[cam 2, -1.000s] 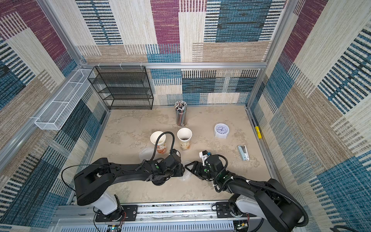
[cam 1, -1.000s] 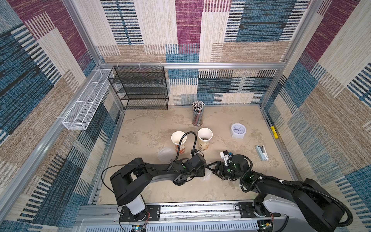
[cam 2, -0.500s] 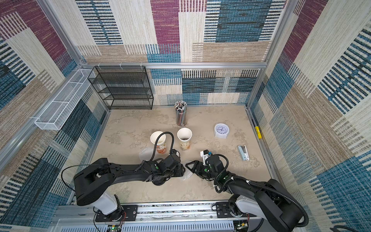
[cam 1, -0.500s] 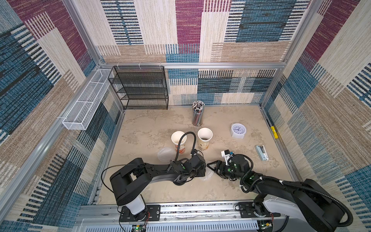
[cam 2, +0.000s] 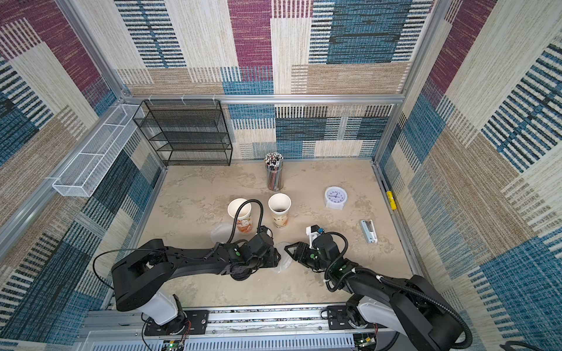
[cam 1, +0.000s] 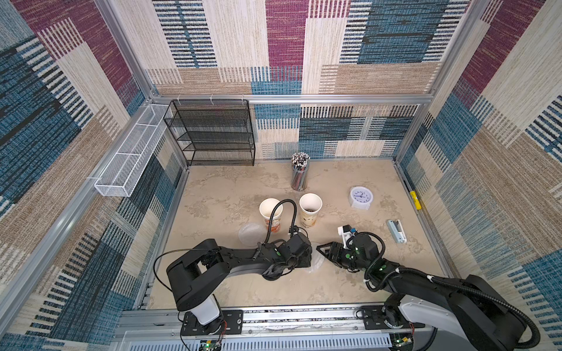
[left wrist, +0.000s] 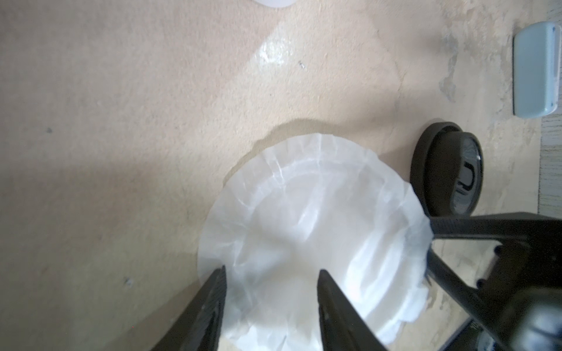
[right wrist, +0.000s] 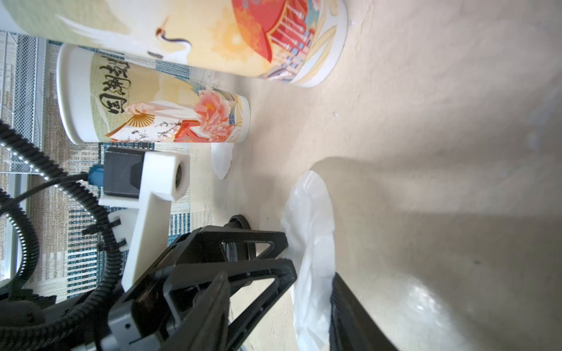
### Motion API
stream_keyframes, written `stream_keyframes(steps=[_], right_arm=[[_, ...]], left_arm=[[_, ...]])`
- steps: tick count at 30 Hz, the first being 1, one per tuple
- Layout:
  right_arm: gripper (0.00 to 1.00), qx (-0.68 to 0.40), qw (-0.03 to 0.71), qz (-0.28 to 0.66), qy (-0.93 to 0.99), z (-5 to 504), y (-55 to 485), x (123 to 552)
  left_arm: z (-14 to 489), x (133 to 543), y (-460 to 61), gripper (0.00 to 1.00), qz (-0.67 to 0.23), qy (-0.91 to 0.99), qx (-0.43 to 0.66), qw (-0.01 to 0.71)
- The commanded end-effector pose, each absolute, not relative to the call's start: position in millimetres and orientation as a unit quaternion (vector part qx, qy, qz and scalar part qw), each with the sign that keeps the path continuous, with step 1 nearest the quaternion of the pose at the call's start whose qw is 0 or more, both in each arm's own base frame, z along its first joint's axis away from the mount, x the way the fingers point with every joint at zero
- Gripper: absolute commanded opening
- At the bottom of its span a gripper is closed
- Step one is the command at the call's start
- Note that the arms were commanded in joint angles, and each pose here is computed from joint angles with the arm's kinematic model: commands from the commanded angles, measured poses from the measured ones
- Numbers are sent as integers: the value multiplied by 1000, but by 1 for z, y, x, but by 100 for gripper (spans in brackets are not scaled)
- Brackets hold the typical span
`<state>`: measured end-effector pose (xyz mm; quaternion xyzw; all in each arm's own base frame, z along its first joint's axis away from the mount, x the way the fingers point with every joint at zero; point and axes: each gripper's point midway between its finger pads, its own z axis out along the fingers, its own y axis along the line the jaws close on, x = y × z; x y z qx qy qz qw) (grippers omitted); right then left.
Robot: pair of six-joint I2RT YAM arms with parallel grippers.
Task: Put the leak-proof paper on the milk tea cups
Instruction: Pick up the leak-proof paper from the center of the board.
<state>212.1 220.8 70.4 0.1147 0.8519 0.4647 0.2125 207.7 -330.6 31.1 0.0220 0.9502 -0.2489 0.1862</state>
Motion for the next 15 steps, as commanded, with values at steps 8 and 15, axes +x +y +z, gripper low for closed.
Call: stream_keyframes(steps=[8, 15], right_arm=[[38, 111, 206, 464, 854, 65, 222, 210], [30, 102, 199, 472, 853, 66, 227, 209]], left_arm=[[13, 196, -315, 52, -210, 966, 16, 152], [13, 196, -315, 52, -209, 966, 15, 152]])
